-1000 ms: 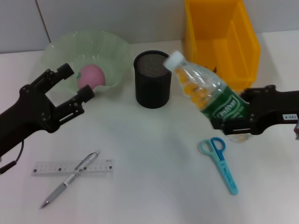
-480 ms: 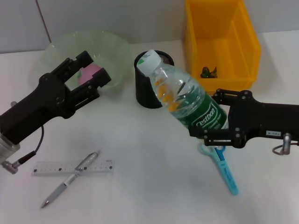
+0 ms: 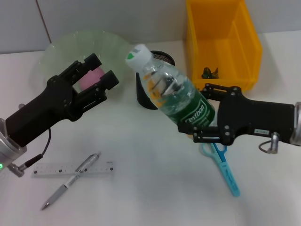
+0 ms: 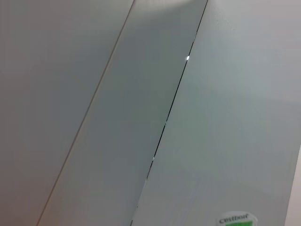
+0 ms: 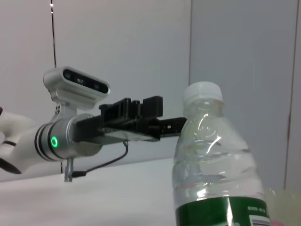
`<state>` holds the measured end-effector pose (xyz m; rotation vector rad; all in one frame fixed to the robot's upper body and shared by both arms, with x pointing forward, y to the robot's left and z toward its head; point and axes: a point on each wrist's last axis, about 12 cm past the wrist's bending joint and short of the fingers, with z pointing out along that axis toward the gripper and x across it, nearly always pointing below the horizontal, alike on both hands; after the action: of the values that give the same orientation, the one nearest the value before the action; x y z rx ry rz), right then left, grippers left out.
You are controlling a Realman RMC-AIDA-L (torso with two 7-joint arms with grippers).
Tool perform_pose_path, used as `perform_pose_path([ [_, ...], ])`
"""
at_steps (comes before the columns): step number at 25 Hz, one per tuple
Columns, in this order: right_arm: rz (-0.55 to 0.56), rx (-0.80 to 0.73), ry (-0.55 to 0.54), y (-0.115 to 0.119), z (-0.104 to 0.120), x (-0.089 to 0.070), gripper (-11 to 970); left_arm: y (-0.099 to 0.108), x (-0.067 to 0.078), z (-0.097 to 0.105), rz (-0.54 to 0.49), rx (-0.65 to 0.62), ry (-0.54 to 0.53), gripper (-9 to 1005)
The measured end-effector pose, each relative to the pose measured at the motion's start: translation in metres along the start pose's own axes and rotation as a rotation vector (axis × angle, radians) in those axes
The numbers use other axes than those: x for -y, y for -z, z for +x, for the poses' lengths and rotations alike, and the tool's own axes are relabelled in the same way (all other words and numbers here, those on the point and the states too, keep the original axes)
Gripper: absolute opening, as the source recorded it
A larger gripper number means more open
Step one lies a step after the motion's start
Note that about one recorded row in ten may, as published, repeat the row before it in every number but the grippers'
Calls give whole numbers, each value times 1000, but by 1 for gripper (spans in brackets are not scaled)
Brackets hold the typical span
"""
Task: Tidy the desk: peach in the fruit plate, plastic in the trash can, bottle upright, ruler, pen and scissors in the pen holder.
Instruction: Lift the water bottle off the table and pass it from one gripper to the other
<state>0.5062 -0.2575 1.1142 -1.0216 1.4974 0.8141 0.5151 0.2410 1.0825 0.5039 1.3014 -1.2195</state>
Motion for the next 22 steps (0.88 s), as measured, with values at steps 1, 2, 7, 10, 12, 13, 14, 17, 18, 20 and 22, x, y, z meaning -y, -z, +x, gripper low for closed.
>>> perform_pose_path([
  [1, -12, 8, 1, -4, 1, 1, 774, 0, 0, 0, 0, 0, 0, 848],
  [2, -12, 8, 1, -4, 1, 1, 774, 0, 0, 0, 0, 0, 0, 848],
  [7, -45, 22, -4, -16, 3, 3, 774, -8, 3, 5, 32, -10, -15, 848],
  [10, -61, 32, -8, -22, 3, 4, 774, -13, 5, 7, 46, -11, -20, 848],
  [12, -74, 37, -9, -27, 4, 4, 774, -15, 5, 6, 57, -9, -22, 848],
  [13, -82, 38, -11, -30, 5, 5, 774, -16, 6, 6, 63, -7, -22, 848],
  [14, -87, 40, -13, -32, 5, 5, 774, -17, 6, 6, 69, -7, -21, 849],
  [17, -104, 44, -25, -38, 5, 6, 774, -19, 7, 6, 74, 0, -20, 848],
  [18, -108, 45, -26, -38, 6, 6, 774, -19, 7, 6, 73, 3, -20, 848],
  [20, -116, 47, -25, -40, 7, 5, 774, -19, 7, 6, 66, 15, -21, 847],
  [22, -123, 47, -22, -42, 7, 5, 774, -19, 7, 5, 63, 20, -20, 846],
])
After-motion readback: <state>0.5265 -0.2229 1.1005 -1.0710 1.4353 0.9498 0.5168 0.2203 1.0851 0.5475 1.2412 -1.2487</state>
